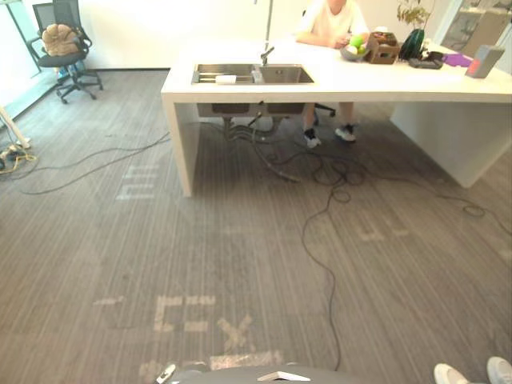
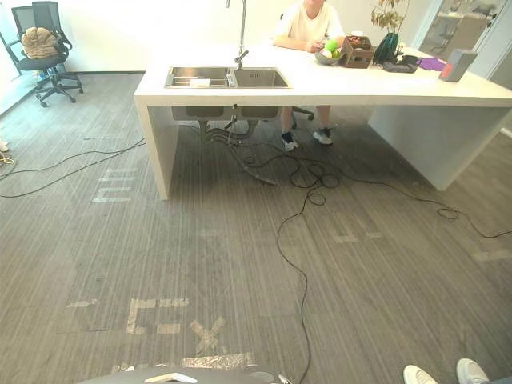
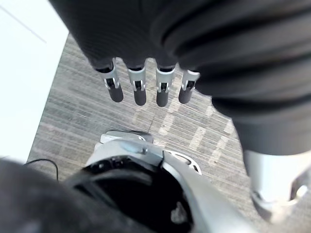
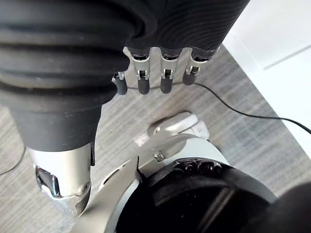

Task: Walk over to the sink, pick up the cup, carry it to the dishwasher, place the cup inside the dishwasher, then close the dishwasher door

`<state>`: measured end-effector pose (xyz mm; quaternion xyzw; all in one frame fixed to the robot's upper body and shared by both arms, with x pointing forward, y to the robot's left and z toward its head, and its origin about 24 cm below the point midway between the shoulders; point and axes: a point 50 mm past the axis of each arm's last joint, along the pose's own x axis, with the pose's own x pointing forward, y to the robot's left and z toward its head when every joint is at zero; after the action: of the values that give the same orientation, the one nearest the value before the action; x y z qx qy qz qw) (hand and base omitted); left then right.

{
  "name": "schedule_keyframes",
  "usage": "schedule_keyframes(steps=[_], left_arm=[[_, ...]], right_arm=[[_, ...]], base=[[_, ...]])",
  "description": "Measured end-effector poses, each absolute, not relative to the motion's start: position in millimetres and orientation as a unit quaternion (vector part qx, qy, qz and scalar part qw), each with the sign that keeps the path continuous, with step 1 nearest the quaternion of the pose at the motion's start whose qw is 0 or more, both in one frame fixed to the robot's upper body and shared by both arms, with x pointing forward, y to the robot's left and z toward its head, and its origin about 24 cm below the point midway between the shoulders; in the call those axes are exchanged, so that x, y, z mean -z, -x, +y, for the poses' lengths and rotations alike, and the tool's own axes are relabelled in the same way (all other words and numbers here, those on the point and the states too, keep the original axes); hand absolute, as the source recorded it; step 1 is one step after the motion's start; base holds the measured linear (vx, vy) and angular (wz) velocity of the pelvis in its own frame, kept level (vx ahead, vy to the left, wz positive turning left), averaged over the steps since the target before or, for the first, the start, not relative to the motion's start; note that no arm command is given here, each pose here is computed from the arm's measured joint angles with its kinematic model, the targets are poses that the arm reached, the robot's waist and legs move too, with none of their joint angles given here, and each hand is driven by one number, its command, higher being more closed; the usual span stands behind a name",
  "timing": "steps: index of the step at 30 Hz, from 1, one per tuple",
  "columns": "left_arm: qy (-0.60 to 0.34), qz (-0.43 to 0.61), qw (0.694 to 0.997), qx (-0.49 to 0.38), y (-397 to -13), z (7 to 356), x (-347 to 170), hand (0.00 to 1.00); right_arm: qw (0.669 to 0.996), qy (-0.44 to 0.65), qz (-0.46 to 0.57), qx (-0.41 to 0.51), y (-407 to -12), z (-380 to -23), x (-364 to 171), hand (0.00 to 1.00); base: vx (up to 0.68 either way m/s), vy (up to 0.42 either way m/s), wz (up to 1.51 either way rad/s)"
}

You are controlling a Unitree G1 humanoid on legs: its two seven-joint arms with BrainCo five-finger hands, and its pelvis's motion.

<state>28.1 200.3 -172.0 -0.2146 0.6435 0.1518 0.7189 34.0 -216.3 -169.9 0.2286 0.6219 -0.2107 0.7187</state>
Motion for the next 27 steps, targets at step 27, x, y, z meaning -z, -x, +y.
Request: schedule_keyframes(steps=[27], left_arm=[[0.221, 0.596, 0.759, -0.143, -53.3, 199.1, 168.8, 0.00]], right_arm=[[0.790, -0.281, 0.513, 0.183, -90.2, -202.6, 163.0, 0.00]], base=[[0.01, -0.013, 0.06]])
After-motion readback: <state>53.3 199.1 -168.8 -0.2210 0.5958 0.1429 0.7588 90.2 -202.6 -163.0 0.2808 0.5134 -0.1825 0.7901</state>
